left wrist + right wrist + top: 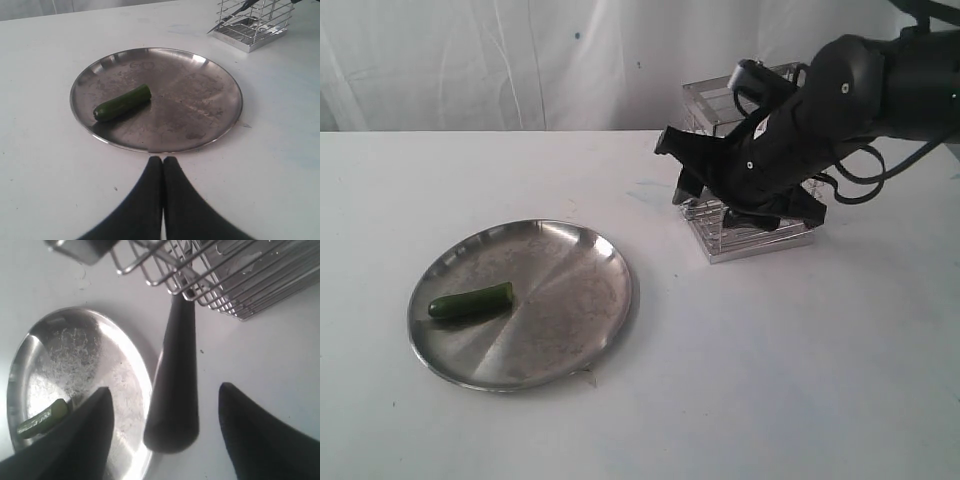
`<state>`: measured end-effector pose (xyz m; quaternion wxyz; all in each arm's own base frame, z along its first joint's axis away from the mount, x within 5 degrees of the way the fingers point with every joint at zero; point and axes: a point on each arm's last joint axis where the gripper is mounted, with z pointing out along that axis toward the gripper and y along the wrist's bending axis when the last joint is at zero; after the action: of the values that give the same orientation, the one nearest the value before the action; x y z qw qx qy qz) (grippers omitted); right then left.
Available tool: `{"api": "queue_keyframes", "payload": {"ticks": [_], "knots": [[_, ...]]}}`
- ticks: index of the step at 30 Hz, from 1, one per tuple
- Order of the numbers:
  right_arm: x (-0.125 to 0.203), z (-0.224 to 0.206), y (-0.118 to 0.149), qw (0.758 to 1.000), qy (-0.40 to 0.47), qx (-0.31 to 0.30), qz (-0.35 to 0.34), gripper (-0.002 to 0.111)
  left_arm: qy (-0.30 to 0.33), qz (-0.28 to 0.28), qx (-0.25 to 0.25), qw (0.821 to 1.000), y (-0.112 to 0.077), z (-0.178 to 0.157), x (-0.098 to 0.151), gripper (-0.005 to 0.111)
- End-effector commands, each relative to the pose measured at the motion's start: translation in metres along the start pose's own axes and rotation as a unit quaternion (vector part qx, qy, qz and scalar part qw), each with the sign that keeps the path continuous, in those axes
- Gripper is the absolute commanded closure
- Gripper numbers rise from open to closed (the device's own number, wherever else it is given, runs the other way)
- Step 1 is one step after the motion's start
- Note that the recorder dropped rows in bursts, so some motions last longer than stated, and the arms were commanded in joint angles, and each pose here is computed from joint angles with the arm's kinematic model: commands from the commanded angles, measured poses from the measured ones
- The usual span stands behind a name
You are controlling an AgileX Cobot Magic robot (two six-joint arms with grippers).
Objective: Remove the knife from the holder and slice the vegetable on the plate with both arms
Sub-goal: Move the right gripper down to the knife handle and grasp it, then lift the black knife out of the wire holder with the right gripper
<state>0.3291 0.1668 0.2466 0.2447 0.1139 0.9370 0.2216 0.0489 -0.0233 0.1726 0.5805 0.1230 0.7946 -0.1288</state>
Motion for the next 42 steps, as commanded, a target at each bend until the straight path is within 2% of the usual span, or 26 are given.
{"api": "queue_keyframes", "payload": {"ticks": [1,8,14,23,29,37,42], "knots": [[-0.001,0.005,0.001,1.000,-0.016,-0.008,-0.001,0.051,-0.004,-0.006,0.000,1.000,0.000,0.000,0.000,0.107],[-0.004,0.008,0.000,0.999,-0.033,0.000,-0.032,0.053,-0.004,-0.006,0.000,1.000,0.000,0.000,0.000,0.107],[-0.005,0.008,-0.001,0.998,-0.039,0.004,-0.041,0.068,-0.004,-0.006,0.000,1.000,0.000,0.000,0.000,0.107],[-0.007,0.007,-0.001,0.997,-0.047,0.008,-0.060,0.081,-0.004,-0.006,0.000,1.000,0.000,0.000,0.000,0.107],[-0.011,-0.005,0.004,0.989,-0.068,0.000,-0.129,0.090,-0.004,-0.006,0.000,1.000,0.000,0.000,0.000,0.107],[-0.017,-0.033,0.013,0.962,-0.102,-0.010,-0.252,0.108,-0.004,-0.006,0.000,1.000,0.000,0.000,0.000,0.107],[-0.020,-0.052,0.018,0.942,-0.125,-0.013,-0.311,0.108,-0.004,-0.006,0.000,1.000,0.000,0.000,0.000,0.107]]}}
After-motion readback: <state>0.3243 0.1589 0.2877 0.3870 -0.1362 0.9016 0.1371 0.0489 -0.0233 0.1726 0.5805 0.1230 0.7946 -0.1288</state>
